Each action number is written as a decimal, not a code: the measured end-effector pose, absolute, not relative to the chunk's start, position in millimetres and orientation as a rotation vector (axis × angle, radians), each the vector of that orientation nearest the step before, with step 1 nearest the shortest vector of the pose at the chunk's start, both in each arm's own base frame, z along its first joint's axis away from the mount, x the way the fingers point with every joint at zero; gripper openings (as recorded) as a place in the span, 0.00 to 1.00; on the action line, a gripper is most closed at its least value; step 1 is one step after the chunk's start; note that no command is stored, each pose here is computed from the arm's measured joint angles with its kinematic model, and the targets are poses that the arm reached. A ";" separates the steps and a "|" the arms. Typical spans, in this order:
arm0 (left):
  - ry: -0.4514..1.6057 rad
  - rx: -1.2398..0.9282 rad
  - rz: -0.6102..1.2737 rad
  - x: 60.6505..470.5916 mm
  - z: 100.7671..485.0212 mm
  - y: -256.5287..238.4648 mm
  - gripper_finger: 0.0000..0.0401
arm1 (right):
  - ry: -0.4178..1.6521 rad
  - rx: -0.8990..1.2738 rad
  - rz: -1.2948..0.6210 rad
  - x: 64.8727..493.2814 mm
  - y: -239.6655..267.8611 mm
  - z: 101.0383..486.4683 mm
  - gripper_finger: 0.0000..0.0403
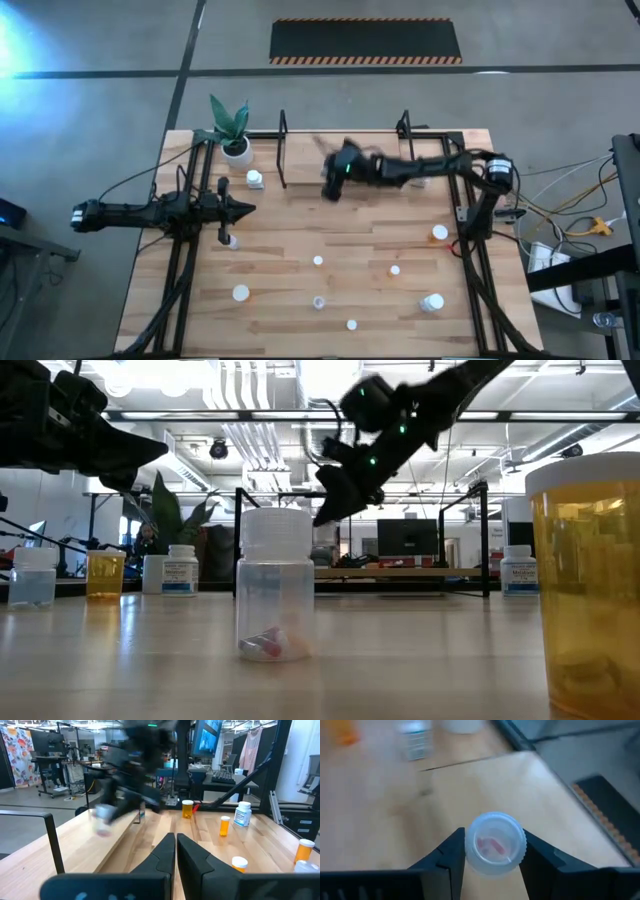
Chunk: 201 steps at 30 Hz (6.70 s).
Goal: Pick and place medicine bottles onto shelf by color
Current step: Put the top right transparent pill bottle on the shelf, then put the top left small orange pill bottle on the shelf, then put the bottom white pill bottle on the shelf
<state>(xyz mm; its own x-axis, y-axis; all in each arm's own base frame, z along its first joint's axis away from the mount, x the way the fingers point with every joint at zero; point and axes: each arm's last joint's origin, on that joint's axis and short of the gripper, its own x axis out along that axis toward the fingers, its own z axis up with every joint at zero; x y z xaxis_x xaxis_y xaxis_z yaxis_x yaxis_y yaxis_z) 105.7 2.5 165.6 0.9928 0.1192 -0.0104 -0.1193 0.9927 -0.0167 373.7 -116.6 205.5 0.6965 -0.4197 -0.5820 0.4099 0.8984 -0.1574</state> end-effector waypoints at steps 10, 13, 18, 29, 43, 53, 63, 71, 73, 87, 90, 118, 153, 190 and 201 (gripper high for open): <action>0.008 -0.017 0.120 105.6 165.7 2.6 0.00 | 0.654 0.201 -0.690 322.7 -229.8 190.1 0.34; 0.008 -0.017 0.120 105.6 165.7 2.6 0.00 | 0.649 0.235 -0.714 314.7 -242.2 187.2 0.34; 0.008 -0.018 0.120 105.6 165.7 2.6 0.00 | 0.609 0.286 -0.678 317.0 -247.8 180.2 0.34; 0.010 -0.017 0.119 105.7 165.5 2.5 0.00 | 0.591 0.316 -0.690 321.8 -248.8 171.7 0.36; 0.010 -0.017 0.120 105.7 165.6 2.5 0.00 | 0.583 0.262 -0.680 323.3 -249.0 173.2 0.57; 0.010 -0.017 0.120 105.7 165.6 2.6 0.00 | 0.453 0.153 -0.664 317.9 -241.5 221.0 0.70; 0.010 -0.017 0.120 105.7 165.5 2.6 0.00 | 0.389 0.023 -0.447 322.8 -152.3 257.4 0.62; 0.010 -0.017 0.120 105.7 165.5 2.6 0.00 | 0.490 -0.035 -0.183 320.0 -61.1 224.2 0.58; 0.010 -0.017 0.120 105.7 165.5 2.5 0.00 | 0.514 -0.028 -0.133 318.4 -43.3 214.9 0.59; 0.015 -0.017 0.120 106.1 165.1 2.5 0.00 | 0.600 0.069 0.086 338.4 24.7 174.6 0.64; 0.014 -0.017 0.120 106.0 165.2 2.5 0.00 | 0.612 0.075 0.174 349.8 33.8 169.6 0.64; 0.019 -0.017 0.120 106.3 164.8 2.5 0.00 | 0.747 -0.043 0.250 404.9 68.0 144.8 0.32; 0.025 -0.016 0.120 106.7 164.2 2.5 0.00 | 0.524 0.050 -0.526 385.3 -208.1 233.0 0.26; 0.027 -0.016 0.120 106.8 164.1 2.6 0.00 | 0.790 0.052 -0.520 417.6 -263.0 193.7 0.40; 0.027 -0.016 0.120 106.8 164.1 2.5 0.00 | 0.764 -0.010 -0.500 415.9 -260.5 210.0 0.60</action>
